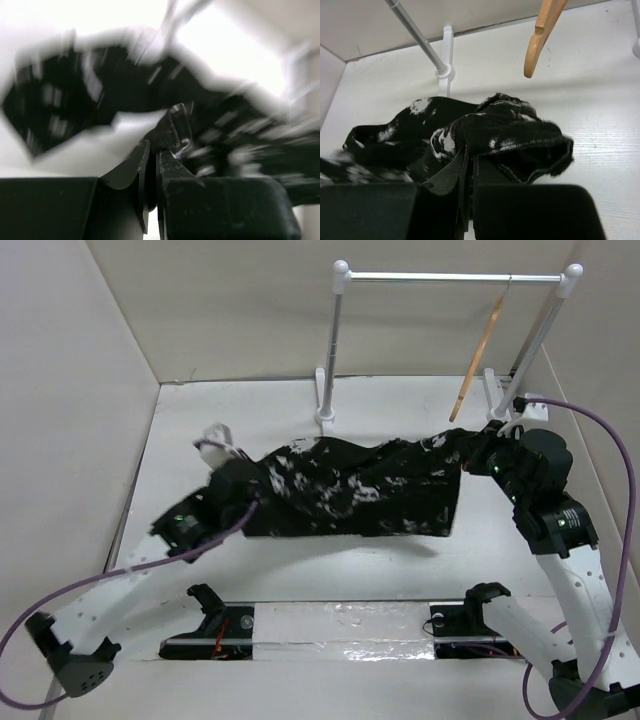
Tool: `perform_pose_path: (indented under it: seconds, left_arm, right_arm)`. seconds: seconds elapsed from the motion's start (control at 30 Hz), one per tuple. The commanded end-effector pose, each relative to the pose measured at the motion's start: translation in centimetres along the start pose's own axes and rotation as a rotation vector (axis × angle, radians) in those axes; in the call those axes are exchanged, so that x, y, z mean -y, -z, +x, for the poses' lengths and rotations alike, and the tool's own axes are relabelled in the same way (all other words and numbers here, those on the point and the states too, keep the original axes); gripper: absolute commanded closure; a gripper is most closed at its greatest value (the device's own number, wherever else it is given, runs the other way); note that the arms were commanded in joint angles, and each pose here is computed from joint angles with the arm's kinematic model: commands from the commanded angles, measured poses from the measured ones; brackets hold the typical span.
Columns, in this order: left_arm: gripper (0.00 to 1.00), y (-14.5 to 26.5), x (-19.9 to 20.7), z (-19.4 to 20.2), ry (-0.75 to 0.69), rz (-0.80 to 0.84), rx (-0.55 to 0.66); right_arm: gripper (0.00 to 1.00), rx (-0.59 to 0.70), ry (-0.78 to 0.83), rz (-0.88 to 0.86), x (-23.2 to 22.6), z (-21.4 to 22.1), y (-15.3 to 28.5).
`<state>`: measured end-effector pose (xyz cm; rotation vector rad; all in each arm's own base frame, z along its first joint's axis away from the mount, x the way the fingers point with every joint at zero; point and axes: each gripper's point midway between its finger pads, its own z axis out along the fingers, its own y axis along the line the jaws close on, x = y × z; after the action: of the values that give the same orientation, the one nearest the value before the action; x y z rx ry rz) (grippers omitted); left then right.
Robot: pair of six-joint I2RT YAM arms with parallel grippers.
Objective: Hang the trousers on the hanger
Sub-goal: Flatten out the trousers at the center of the board.
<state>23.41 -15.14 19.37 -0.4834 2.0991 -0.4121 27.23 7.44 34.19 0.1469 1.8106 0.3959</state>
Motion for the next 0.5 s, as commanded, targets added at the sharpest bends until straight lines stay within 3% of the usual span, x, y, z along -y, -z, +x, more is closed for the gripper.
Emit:
perform_pose_path:
  seconds: [0.0,0.03,0.13,0.2,0.23,0.3,0.33,0.37,0.43,0.47]
  left_arm:
    - [1.00,8.4,0.7,-15.0,0.023,0.004,0.393]
    - [1.00,12.0,1.8,-19.1,0.073,0.052,0.468]
    - [1.00,16.6,4.2,-23.9,0.036,0.118,0.519]
    - [0.97,14.9,6.0,-23.2,-0.044,0.106,0.450]
    - [0.88,13.9,6.7,-22.5,-0.065,0.103,0.415]
    - [0.78,10.5,8.7,-19.4,-0.114,0.139,0.302]
    - [0.66,7.7,8.6,-16.1,-0.146,0.133,0.220]
    - [0.60,6.6,10.6,-14.2,-0.141,0.232,0.163]
    - [0.57,3.0,10.2,-8.9,-0.160,0.233,0.040]
    - [0.53,2.6,11.8,-7.2,-0.135,0.309,0.003]
  right_arm:
    - [1.00,0.133,0.003,-0.156,-4.0,-4.8,1.9]
    - [1.00,0.150,0.001,-0.156,-4.1,-5.2,2.8]
    - [1.00,0.208,-0.018,-0.100,-3.3,-6.6,4.6]
    - [1.00,0.186,-0.021,-0.037,-1.8,-5.5,4.1]
    - [1.00,0.166,-0.021,-0.001,-1.0,-4.6,3.7]
    - [1.00,0.114,-0.026,0.079,1.2,-2.1,2.3]
    - [1.00,0.110,-0.031,0.134,2.5,-1.4,1.9]
    - [1.00,0.109,-0.038,0.184,3.7,-0.8,1.6]
    - [1.00,0.109,-0.047,0.325,7.3,0.9,0.8]
    - [1.00,0.110,-0.055,0.366,8.5,1.3,0.5]
